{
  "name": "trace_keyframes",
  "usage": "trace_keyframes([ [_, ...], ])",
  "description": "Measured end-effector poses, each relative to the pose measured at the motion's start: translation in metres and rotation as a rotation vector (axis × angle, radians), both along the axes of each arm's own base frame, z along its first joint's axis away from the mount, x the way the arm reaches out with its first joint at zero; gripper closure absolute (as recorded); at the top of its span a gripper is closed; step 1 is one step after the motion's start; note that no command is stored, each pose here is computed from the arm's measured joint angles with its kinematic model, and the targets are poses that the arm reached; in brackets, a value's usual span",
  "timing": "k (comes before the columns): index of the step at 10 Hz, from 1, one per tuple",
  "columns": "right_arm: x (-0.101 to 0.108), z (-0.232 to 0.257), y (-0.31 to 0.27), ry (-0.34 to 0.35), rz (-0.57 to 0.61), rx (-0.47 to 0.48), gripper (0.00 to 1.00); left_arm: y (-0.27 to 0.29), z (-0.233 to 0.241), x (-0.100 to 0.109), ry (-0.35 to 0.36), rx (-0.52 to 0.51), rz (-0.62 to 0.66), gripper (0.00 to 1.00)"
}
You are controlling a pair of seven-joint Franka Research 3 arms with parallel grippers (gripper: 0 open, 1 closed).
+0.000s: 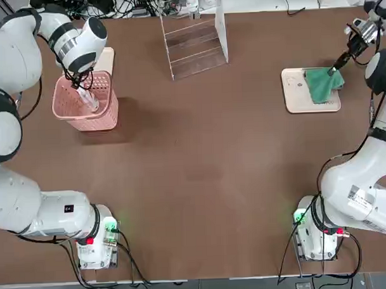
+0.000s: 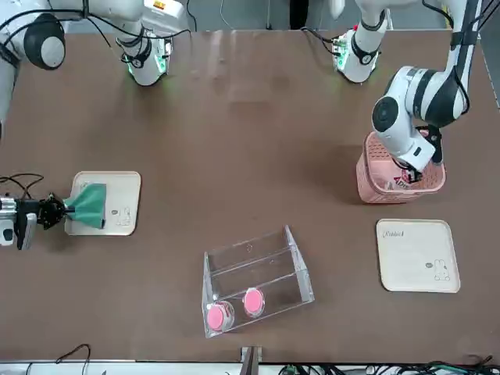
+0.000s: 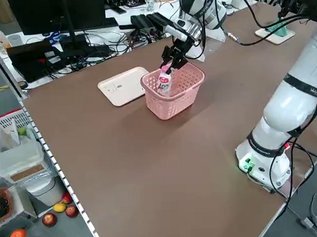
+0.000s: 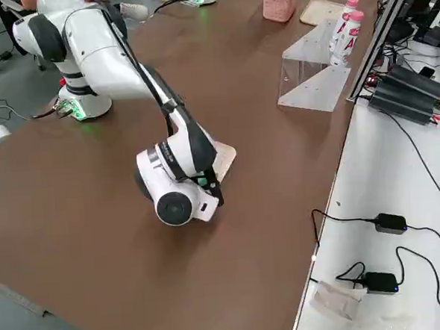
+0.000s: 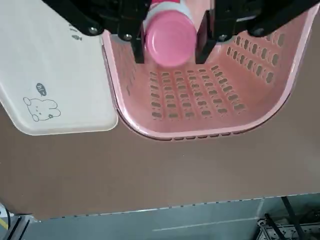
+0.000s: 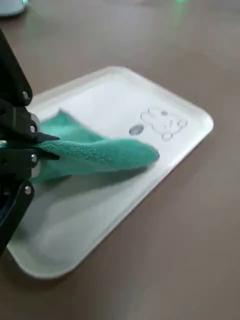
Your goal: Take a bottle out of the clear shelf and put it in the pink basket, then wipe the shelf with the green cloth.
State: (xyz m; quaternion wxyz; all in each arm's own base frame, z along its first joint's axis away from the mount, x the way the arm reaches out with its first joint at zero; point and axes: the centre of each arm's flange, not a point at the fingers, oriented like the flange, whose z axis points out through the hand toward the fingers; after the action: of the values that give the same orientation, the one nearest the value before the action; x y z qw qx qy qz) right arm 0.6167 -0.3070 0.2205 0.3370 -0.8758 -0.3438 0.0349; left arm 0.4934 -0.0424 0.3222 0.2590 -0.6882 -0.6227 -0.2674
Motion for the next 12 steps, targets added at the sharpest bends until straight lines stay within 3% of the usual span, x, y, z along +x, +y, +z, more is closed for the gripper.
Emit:
trace_keyframes([
  [1, 0.005, 0.030, 0.019, 0.051, -0.004, -0.014, 0.95, 0.000, 0.001, 0.001, 0.000, 0.004, 0.003, 0.47],
  [3, 0.017, 0.097, 0.067, 0.137, -0.047, -0.061, 0.95, 0.000, 0.004, 0.002, -0.004, 0.006, 0.006, 0.44],
  [6, 0.019, 0.183, 0.158, 0.296, -0.112, -0.099, 0.95, 0.000, 0.035, 0.022, -0.060, 0.009, 0.030, 0.12],
  [7, 0.023, 0.190, 0.190, 0.329, -0.130, -0.078, 0.95, -0.001, 0.055, 0.032, -0.074, 0.001, 0.047, 0.14],
  [9, 0.042, 0.184, 0.256, 0.326, -0.179, -0.079, 0.95, -0.014, 0.107, 0.050, -0.051, -0.041, 0.052, 0.13],
  [12, 0.057, 0.211, 0.353, 0.238, -0.242, -0.153, 0.95, -0.032, 0.203, 0.069, 0.010, -0.179, -0.052, 0.12],
])
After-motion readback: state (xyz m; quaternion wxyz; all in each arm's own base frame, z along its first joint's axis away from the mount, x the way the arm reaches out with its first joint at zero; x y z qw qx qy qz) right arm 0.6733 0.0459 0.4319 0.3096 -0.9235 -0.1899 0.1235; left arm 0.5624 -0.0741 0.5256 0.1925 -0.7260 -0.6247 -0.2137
